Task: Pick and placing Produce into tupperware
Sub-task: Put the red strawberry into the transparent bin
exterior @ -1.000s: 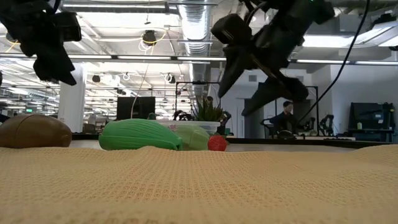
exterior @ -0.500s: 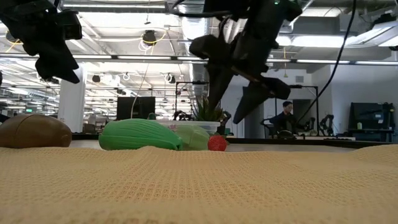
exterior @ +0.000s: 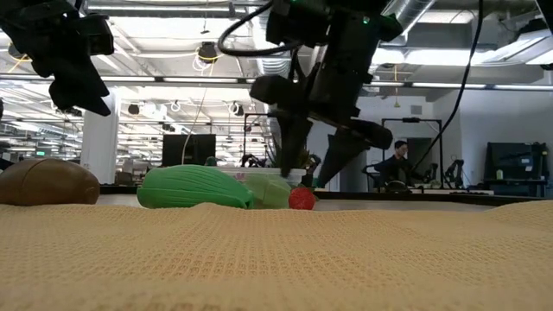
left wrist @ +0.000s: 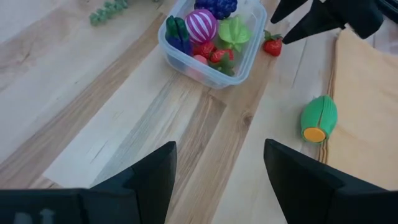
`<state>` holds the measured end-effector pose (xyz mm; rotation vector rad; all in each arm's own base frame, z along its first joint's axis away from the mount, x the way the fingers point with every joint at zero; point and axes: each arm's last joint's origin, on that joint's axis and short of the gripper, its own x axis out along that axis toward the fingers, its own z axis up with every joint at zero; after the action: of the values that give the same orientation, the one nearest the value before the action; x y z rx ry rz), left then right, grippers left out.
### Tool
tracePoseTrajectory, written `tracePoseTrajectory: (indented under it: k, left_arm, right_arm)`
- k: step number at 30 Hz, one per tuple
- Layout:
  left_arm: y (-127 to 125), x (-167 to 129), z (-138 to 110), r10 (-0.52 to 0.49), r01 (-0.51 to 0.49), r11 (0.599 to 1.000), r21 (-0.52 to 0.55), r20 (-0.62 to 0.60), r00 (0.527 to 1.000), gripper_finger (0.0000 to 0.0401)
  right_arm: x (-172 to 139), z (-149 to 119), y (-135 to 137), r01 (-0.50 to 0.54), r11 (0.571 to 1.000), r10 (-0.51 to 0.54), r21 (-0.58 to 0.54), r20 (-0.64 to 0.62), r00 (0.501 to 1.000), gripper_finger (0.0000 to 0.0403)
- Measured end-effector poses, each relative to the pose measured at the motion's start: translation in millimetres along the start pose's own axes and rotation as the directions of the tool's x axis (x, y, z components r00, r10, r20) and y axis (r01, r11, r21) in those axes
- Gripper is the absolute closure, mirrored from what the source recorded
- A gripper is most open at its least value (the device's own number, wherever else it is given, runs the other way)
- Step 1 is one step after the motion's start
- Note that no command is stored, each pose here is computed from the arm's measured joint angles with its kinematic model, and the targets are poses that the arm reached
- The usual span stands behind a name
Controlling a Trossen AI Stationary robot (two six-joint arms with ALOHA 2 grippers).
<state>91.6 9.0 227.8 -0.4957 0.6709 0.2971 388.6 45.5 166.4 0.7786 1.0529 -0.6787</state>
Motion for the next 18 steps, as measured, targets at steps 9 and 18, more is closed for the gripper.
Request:
tracePoseTrajectory:
  k: [9,18]
  left_arm:
    - [0,0,0,0.001,-0.001,1.000,0.001,0.000,1.000,0.0170]
    - [0,0,0,0.006,-0.006,1.000,0.005,0.002,1.000,0.0170]
  right_arm:
    - [16,-4,-2,0.036,0.999,-0.036,-0.008,-0.027,0.999,0.0147]
    - [17,-1,-3,0.034,0.999,-0.034,-0.006,-0.018,0.999,0.0149]
